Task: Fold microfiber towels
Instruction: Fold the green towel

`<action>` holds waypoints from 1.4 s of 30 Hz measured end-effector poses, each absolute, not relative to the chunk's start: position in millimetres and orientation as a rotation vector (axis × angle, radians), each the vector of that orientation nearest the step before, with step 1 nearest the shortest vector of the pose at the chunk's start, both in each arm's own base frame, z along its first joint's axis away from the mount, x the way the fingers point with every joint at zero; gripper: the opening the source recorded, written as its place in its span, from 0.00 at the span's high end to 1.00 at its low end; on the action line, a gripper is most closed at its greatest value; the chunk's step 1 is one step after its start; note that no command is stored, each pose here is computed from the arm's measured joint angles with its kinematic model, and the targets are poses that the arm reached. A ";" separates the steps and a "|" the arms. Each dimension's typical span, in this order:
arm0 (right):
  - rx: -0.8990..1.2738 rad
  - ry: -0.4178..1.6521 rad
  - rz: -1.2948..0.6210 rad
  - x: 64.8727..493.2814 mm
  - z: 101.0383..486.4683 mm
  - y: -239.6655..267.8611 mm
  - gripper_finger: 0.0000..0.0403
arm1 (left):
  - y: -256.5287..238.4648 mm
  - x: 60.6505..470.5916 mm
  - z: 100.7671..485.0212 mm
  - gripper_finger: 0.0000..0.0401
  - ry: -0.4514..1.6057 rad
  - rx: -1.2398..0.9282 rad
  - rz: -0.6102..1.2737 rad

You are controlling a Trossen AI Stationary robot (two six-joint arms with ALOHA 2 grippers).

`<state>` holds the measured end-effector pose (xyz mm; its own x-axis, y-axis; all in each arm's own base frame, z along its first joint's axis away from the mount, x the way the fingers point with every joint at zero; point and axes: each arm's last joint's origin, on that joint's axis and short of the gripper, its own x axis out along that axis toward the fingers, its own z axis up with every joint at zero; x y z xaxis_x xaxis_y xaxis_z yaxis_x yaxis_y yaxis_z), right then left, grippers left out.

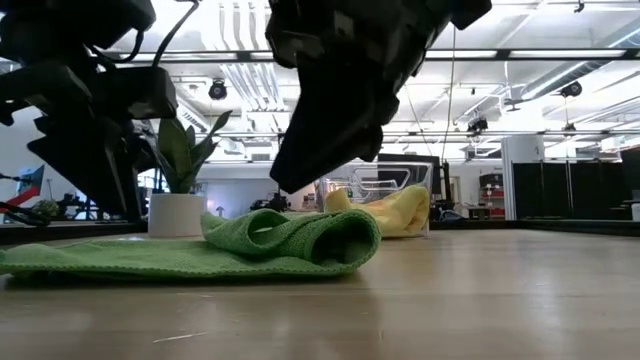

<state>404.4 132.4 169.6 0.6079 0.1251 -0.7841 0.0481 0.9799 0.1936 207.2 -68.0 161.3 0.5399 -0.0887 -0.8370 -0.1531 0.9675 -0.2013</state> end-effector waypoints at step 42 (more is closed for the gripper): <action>0.025 0.926 0.085 473.0 151.4 143.8 0.76 | -70.4 208.8 160.6 0.67 0.986 -0.275 0.021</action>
